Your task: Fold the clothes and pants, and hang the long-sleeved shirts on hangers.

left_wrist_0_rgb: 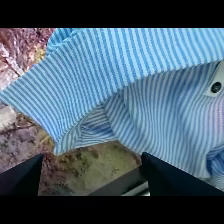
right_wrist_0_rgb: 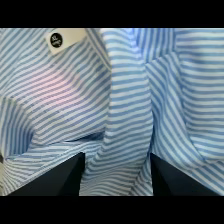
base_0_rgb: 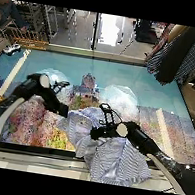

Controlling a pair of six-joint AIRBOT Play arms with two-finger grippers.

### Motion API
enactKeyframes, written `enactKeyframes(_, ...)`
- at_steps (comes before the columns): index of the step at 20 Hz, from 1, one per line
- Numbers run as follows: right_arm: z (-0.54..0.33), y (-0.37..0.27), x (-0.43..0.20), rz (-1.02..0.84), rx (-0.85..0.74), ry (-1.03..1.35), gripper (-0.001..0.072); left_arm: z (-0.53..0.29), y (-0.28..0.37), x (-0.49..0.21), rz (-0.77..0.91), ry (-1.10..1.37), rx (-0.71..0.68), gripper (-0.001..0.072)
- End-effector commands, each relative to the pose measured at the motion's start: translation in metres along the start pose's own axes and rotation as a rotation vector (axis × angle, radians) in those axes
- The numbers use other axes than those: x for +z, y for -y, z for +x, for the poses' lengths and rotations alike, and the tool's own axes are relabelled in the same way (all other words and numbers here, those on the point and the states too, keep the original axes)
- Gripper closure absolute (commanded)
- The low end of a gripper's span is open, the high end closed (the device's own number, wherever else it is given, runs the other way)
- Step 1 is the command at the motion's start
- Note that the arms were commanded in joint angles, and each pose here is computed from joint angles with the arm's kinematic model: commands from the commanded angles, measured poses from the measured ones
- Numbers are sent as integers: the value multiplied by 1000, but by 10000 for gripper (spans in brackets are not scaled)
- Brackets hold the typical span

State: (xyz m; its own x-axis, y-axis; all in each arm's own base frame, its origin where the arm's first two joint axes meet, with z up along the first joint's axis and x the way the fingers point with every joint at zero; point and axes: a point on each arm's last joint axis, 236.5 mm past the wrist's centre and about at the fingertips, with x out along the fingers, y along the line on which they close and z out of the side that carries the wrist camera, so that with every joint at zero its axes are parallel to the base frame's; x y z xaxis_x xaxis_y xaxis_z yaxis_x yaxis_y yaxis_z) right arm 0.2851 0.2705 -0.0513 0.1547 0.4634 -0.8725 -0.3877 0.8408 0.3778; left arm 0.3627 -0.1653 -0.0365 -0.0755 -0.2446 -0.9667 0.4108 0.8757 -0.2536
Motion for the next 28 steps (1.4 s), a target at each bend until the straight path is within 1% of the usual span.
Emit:
enactKeyframes(1, 1, 8, -12, 17, -38, -49, 315, 22, -11, 1, 86, 5, 116, 3)
enactKeyframes(2, 1, 8, -13, 18, -38, -54, 319, 27, -13, 4, 85, 23, 121, 21)
enactKeyframes(3, 1, 7, -13, 17, -37, -53, 405, 30, -14, 7, 84, 36, 124, 102)
enactKeyframes(4, 1, 7, -12, 16, -36, -52, 523, 32, -16, 12, 84, 51, 127, 195)
enactKeyframes(6, -1, 5, -10, 14, -33, -48, 596, 41, -17, 19, 72, 69, 131, 309)
enactKeyframes(7, -3, 4, -9, 8, -32, -53, 680, 48, -19, 20, 50, 62, 130, 362)
enactKeyframes(8, -6, 2, -6, 4, -29, -52, 680, 55, -21, 18, 40, 45, 127, 367)
enactKeyframes(9, -8, -1, -2, -2, -25, -45, 681, 61, -22, 15, 38, 27, 125, 468)
enactKeyframes(10, -12, -4, 4, -7, -21, -33, 681, 65, -19, 14, 32, 18, 109, 507)
enactKeyframes(11, -15, -7, 9, -12, -17, -23, 681, 65, -16, 14, 30, 19, 100, 568)
enactKeyframes(12, -18, -9, 13, -16, -14, -17, 682, 65, -16, 15, 30, 22, 100, 677)
enactKeyframes(14, -23, -12, 14, -39, -14, -28, 683, 62, -15, 13, 42, 16, 99, 691)
enactKeyframes(17, -39, -9, 20, -109, -48, -9, 685, 41, -8, 5, 120, 12, 81, 694)
enactKeyframes(19, -62, -9, 33, -163, -82, 51, 685, 11, 2, 11, 176, 87, 63, 694)
enactKeyframes(20, -77, -11, 43, -190, -96, 95, 685, -9, 14, 15, 218, 146, 31, 695)
enactKeyframes(22, -117, -22, 64, -248, -115, 202, 685, -54, 42, 19, 304, 274, -42, 695)
enactKeyframes(24, -164, -38, 79, -332, -123, 293, 684, -110, 62, 20, 343, 423, -63, 695)
enactKeyframes(26, -225, -60, 90, -471, -134, 391, 684, -188, 81, 18, 379, 615, -40, 695)
enactKeyframes(28, -298, -86, 100, -582, -148, 539, 684, -290, 103, 2, 442, 854, 37, 695)
